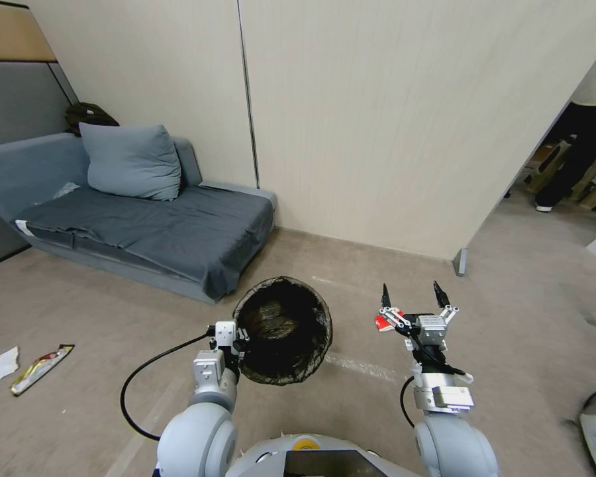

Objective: Pick up the trash bin, then pick up the garbage from the floor and place it into the trash bin.

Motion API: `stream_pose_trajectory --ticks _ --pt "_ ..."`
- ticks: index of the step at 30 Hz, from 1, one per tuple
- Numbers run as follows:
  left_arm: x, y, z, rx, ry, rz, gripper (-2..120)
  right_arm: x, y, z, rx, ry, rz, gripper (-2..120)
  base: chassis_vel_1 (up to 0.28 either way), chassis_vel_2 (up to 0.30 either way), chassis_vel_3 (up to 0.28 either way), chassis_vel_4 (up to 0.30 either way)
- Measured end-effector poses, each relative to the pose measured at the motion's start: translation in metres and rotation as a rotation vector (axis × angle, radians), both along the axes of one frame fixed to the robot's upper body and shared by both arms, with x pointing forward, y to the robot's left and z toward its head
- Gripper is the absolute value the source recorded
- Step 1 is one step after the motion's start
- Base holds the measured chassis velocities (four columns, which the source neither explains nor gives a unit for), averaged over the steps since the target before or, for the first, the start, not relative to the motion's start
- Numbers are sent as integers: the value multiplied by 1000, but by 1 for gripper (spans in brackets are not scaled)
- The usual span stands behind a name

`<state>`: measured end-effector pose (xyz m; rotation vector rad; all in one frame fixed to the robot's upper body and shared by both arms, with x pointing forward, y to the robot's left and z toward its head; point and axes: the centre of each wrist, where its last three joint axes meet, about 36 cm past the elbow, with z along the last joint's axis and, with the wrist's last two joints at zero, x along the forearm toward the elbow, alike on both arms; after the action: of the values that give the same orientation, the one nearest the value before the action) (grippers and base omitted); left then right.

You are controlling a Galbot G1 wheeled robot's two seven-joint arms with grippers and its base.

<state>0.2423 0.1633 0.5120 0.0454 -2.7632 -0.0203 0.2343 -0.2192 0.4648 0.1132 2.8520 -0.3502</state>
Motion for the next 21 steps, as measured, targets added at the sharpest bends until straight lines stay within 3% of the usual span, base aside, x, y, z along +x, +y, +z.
stream_pose_trajectory --ticks 21 --pt "1 -3 -3 -9 10 -3 0 1 -1 -4 2 -8 11 100 -24 18 23 -27"
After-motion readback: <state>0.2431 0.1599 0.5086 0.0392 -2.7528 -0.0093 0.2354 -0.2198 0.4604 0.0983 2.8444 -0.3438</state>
